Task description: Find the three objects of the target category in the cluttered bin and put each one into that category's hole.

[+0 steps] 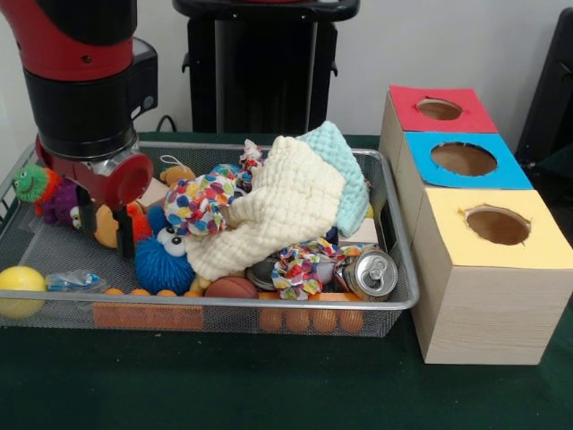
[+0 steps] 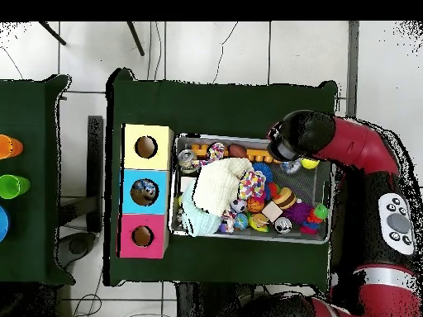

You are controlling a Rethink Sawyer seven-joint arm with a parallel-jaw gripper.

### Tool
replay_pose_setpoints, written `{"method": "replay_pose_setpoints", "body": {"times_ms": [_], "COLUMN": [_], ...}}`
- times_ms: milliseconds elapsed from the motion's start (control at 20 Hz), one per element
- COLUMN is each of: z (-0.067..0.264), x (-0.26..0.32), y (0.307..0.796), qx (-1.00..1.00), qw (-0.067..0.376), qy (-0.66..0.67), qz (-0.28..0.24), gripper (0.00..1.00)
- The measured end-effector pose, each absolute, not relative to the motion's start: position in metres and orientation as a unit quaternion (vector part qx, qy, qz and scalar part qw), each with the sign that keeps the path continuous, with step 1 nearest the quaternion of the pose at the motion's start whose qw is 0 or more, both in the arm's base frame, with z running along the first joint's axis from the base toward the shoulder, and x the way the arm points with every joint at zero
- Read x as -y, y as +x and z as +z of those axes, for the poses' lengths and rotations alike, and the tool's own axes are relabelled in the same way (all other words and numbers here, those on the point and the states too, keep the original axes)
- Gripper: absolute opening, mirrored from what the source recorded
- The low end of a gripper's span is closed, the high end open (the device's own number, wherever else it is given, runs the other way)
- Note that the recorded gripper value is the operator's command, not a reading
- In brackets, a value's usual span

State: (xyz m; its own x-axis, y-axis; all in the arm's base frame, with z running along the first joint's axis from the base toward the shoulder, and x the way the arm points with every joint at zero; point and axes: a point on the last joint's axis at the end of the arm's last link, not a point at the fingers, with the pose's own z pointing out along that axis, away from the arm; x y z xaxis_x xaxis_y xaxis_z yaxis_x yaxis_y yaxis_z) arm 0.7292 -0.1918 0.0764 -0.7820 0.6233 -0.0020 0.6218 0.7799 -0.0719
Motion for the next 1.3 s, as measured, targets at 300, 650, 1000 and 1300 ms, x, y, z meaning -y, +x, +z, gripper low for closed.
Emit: {"method": "replay_pose_setpoints", "body": {"times_ms": [300,650,1000,1300], "z": [0.064,0.051,0.030,0.012], "x": [0.199,0.208,0.213,0.219], "y": [0.730,0.732,0.733,0.734], "qx": [0.944,0.945,0.947,0.948], "qw": [0.010,0.008,0.006,-0.008], "qy": [-0.326,-0.321,-0.316,-0.311], "qz": [0.043,0.053,0.060,0.066], "gripper": [1.00,1.00,1.00,1.00]}}
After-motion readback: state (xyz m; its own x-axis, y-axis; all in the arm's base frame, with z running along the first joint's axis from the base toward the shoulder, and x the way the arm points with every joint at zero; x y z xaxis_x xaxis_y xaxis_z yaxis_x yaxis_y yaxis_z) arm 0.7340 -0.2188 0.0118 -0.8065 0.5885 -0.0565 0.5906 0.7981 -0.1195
